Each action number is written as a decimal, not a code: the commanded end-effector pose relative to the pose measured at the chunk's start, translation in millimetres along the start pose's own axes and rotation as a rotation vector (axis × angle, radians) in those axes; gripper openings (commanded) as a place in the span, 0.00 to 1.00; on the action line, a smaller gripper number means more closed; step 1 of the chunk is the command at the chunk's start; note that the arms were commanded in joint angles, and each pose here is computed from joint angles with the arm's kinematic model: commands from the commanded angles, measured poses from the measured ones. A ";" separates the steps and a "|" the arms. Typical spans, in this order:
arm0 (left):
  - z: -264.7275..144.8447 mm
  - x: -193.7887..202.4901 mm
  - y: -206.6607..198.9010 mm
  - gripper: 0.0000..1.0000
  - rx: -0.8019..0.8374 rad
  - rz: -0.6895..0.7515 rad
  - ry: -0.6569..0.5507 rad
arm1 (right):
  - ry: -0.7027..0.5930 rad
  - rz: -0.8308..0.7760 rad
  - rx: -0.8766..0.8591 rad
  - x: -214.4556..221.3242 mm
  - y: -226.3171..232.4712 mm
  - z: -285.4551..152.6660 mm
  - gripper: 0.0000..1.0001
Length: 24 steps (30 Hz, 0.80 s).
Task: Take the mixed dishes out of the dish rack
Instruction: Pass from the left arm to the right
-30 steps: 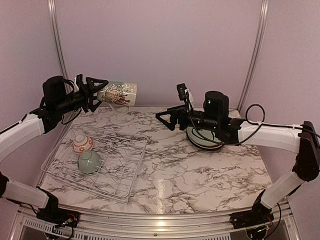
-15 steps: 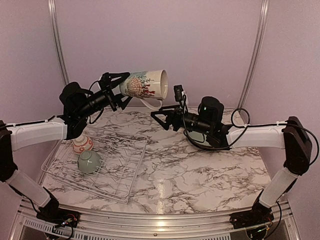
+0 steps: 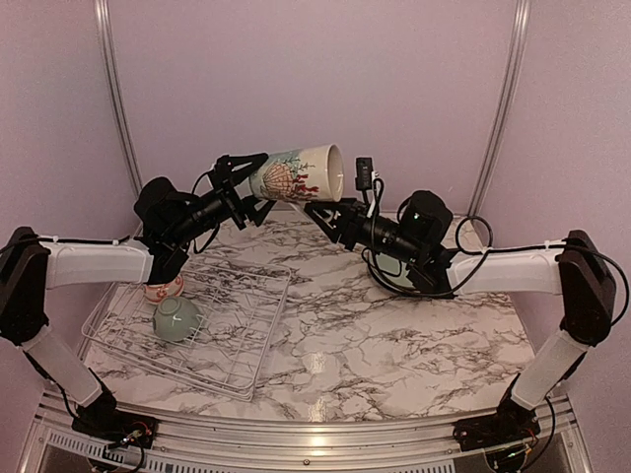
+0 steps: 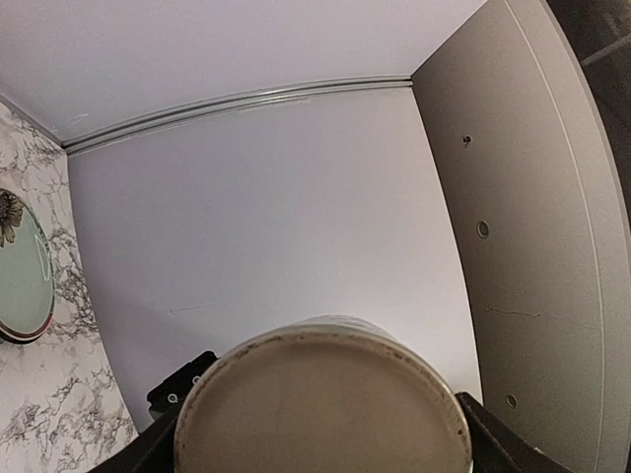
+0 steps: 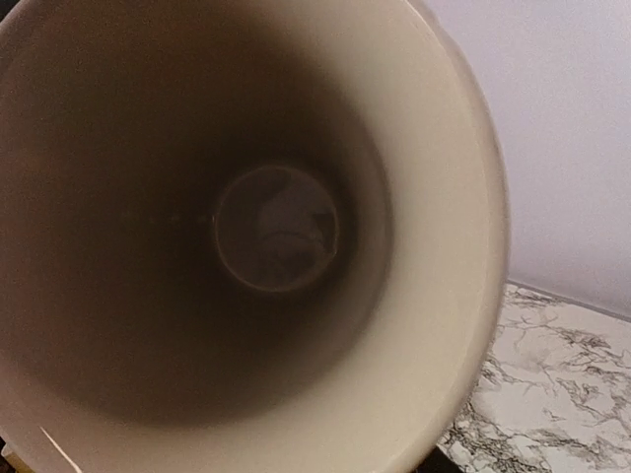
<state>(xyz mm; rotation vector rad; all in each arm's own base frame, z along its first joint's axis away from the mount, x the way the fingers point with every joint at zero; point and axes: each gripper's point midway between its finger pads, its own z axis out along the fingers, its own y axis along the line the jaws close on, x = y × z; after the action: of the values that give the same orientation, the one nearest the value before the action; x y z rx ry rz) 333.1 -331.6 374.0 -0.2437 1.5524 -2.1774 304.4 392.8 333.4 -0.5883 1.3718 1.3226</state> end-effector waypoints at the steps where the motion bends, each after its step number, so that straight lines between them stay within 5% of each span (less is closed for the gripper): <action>1: -1.8 7.1 -53.1 0.18 0.189 0.064 0.008 | -0.051 -0.025 -0.007 -17.7 9.5 -2.3 0.30; 8: -1.7 7.3 -41.8 0.21 0.174 0.054 0.012 | -0.050 -0.025 0.010 -20.4 7.4 -0.7 0.00; 10: -3.6 6.1 -35.1 0.31 0.159 0.058 0.010 | -0.055 -0.032 0.024 -24.6 7.0 -2.2 0.00; 16: -18.8 -3.5 -12.7 0.81 0.090 0.115 -0.033 | -0.073 -0.063 0.063 -36.2 8.8 -10.1 0.00; 20: -32.3 -16.4 7.1 0.98 -0.048 0.214 -0.040 | -0.075 -0.082 0.116 -41.7 4.3 -17.2 0.00; 24: -64.5 -45.5 36.2 0.99 -0.304 0.332 -0.076 | -0.095 -0.089 0.158 -53.4 -0.4 -30.2 0.00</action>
<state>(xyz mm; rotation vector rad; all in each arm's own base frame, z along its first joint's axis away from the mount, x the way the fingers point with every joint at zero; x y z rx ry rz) 348.9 -299.8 334.3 -0.2440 1.6385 -1.9670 307.7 377.3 317.1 -0.5733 1.4845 1.1766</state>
